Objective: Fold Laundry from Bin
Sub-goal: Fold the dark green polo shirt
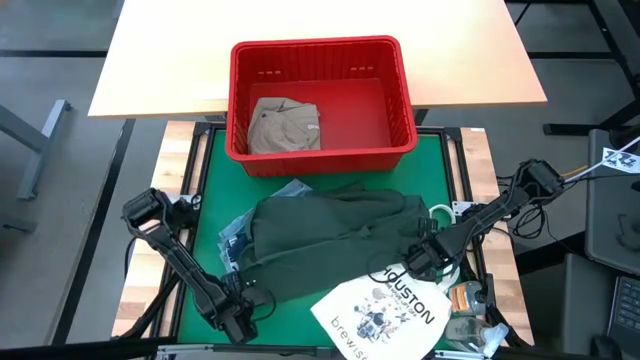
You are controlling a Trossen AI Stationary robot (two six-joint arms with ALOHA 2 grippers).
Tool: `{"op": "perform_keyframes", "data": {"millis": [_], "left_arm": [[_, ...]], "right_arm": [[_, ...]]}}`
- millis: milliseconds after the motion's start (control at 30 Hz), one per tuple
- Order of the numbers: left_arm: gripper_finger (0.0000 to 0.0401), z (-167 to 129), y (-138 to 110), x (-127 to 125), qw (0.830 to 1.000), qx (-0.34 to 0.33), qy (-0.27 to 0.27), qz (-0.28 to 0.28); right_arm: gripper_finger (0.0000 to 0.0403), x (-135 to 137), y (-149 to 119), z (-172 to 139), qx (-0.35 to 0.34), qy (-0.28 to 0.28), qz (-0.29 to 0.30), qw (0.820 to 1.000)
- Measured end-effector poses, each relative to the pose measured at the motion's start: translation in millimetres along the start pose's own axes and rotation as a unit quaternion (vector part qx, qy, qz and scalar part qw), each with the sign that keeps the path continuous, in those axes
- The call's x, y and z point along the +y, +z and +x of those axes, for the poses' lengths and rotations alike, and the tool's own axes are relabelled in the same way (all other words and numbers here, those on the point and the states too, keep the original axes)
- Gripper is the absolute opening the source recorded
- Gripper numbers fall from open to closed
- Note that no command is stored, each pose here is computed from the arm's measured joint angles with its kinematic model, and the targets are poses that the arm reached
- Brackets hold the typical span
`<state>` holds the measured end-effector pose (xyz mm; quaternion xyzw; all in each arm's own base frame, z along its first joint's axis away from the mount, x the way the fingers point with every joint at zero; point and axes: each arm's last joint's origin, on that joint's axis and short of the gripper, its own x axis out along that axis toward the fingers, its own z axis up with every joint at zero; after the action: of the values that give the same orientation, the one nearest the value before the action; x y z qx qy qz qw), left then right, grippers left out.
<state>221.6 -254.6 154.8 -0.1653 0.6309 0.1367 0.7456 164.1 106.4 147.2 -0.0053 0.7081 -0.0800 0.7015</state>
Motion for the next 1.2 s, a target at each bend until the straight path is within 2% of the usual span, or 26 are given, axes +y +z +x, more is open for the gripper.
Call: {"op": "perform_keyframes", "data": {"millis": [133, 267, 533, 667, 833, 1067, 1200], "left_arm": [[0.0001, 0, -3, -2, 1.000, 0.017, -0.008, -0.006], [0.0000, -7, -1, -5, 0.999, 0.008, -0.040, -0.022], [0.0000, -31, 15, -9, 0.989, -0.098, -0.103, -0.028], [0.0000, -32, 24, -8, 0.984, -0.149, -0.093, -0.027], [0.0000, -30, 33, -2, 0.982, -0.176, -0.063, -0.023], [0.0000, -17, 27, 0, 0.990, -0.136, -0.029, -0.008], [0.0000, -9, 19, -2, 0.996, -0.091, -0.025, 0.000]], "right_arm": [[0.0172, -1, -1, -4, 0.017, -0.008, -0.004, 1.000], [0.0172, 1, 3, -11, 0.010, -0.005, -0.003, 1.000], [0.0172, 9, 16, -38, -0.021, 0.013, -0.011, 1.000], [0.0172, 10, 19, -43, -0.032, 0.009, -0.011, 0.999], [0.0172, 9, 18, -40, -0.037, 0.000, -0.006, 0.999], [0.0172, 2, 7, -20, -0.004, -0.017, 0.032, 0.999], [0.0172, 1, 0, -9, 0.029, 0.008, 0.039, 0.999]]}}
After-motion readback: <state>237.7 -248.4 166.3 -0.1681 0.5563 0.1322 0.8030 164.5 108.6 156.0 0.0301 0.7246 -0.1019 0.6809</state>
